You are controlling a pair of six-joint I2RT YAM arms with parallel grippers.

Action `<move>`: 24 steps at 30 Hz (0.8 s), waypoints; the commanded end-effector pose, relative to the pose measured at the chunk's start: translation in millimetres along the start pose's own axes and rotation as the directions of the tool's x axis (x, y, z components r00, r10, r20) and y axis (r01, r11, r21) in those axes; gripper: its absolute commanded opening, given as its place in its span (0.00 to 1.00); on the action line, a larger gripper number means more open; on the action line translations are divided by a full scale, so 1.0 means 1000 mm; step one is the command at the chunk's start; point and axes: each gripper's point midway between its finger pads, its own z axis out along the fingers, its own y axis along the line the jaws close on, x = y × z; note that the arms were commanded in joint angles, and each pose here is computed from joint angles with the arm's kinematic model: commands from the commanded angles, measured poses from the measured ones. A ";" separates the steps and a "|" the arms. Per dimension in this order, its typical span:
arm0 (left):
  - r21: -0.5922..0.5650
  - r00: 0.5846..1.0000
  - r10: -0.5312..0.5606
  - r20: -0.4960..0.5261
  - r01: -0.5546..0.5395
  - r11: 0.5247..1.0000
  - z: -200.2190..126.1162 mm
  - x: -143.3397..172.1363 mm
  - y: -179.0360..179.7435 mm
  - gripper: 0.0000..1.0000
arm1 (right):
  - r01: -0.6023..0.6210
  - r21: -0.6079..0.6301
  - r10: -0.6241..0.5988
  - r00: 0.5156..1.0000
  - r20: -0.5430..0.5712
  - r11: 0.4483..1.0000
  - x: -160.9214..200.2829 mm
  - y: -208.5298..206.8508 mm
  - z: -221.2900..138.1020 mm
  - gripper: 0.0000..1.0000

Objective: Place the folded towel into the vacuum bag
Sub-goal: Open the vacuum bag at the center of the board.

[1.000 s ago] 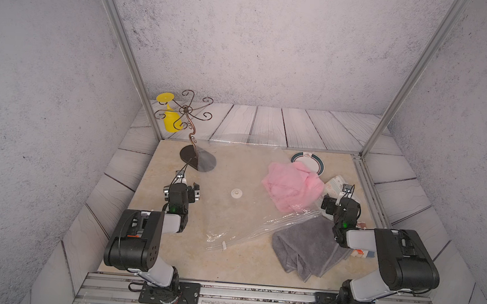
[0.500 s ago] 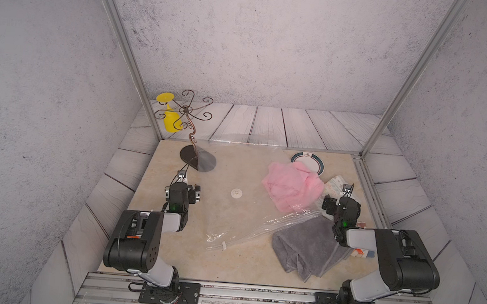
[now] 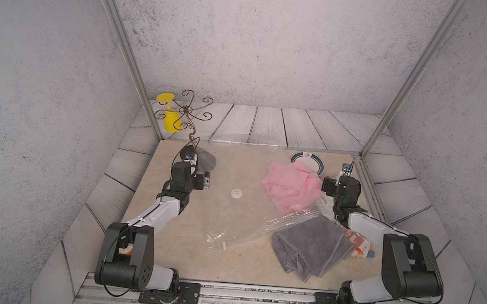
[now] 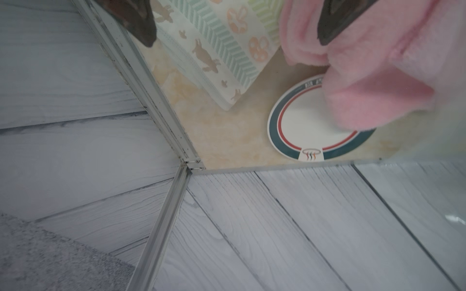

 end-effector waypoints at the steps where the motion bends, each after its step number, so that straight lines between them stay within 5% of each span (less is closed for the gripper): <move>1: 0.169 0.990 0.096 -0.100 -0.078 0.983 0.000 0.013 -0.066 0.99 | -0.198 0.081 0.206 0.973 -0.100 0.977 0.005 -0.009 -0.008 0.99; 5: 0.397 0.934 0.335 -0.126 -0.262 0.880 -0.023 0.043 -0.160 0.99 | -0.275 0.089 0.287 0.936 -0.202 0.957 0.019 0.010 -0.012 0.99; 8: 0.533 0.834 0.543 -0.099 -0.416 0.737 -0.056 0.080 -0.216 0.99 | -0.241 0.095 0.256 0.947 -0.193 0.966 0.016 0.010 -0.011 0.99; 12: 0.586 0.655 0.756 -0.017 -0.606 0.538 -0.089 0.126 -0.248 0.99 | -0.134 0.149 0.162 0.969 -0.187 0.980 0.000 0.000 -0.009 0.99; 15: 0.646 0.603 0.797 0.028 -0.619 0.446 -0.103 0.151 -0.263 0.98 | -0.131 0.153 0.161 0.965 -0.208 0.980 -0.002 0.002 -0.005 0.99; 19: 0.666 0.560 0.828 0.011 -0.622 0.412 -0.099 0.170 -0.274 0.98 | -0.145 0.146 0.179 0.951 -0.252 0.979 0.012 0.007 -0.002 0.99; 24: 0.449 0.561 0.823 -0.091 -0.714 0.536 -0.055 0.149 -0.257 0.95 | -0.197 0.091 0.215 0.941 -0.263 0.976 0.021 0.016 -0.007 0.99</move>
